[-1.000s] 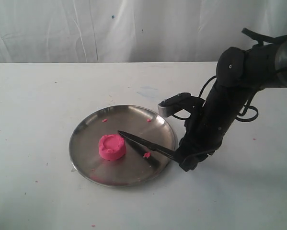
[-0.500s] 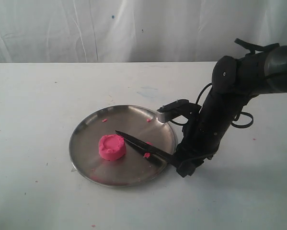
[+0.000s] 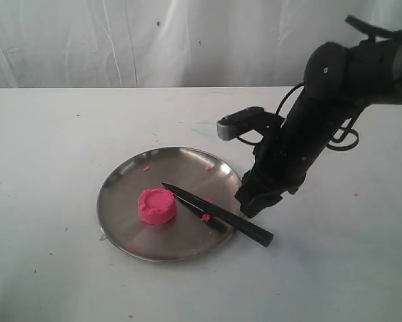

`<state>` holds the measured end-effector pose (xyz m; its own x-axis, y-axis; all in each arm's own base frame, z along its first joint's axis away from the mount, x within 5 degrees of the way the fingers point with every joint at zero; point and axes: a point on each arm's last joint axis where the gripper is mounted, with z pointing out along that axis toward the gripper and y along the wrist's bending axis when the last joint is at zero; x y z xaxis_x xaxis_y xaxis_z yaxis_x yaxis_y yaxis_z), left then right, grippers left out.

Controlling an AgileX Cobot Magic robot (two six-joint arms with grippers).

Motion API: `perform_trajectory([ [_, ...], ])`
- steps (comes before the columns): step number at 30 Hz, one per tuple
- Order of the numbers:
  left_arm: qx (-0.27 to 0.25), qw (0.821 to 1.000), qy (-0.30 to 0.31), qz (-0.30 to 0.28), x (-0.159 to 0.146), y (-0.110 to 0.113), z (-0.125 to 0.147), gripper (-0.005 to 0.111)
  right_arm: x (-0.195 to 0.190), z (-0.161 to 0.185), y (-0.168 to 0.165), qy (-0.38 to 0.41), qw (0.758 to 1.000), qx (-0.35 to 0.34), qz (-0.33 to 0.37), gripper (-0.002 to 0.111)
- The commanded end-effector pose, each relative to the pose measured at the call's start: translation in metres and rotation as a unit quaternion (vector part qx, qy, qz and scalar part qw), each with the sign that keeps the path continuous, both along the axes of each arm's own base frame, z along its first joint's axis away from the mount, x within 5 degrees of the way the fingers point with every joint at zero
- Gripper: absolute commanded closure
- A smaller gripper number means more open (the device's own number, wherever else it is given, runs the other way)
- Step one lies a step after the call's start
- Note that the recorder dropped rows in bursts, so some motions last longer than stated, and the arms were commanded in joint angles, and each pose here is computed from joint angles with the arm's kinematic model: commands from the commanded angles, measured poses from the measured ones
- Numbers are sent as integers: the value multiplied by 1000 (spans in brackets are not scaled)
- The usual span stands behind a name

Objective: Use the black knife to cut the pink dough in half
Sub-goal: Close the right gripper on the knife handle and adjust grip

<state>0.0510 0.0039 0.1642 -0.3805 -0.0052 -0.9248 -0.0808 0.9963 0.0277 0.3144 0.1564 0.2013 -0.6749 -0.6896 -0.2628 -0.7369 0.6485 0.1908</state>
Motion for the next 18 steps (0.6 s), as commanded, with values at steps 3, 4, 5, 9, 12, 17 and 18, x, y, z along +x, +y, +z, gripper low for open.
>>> perform_trajectory([
  [3,-7,1000,-4,-1,0,-1,0,107,-7,66,-11,-131,991,15,-27,67],
  [4,-7,1000,-4,-1,0,-1,0,107,-4,69,-14,-150,987,5,-47,67],
  [5,-7,1000,-4,-1,0,-1,0,107,4,71,-27,-172,980,-25,-99,67],
  [9,-7,1000,-4,-1,0,-1,0,107,31,39,-78,-61,975,-51,-208,67],
  [12,-7,1000,-4,-1,0,-1,0,107,29,6,-76,133,973,149,-116,67],
  [17,-7,1000,-4,-1,0,-1,0,107,33,-17,-69,150,963,201,-96,67],
  [18,-7,1000,-4,-1,0,-1,0,107,33,-20,-71,149,965,193,-97,65],
])
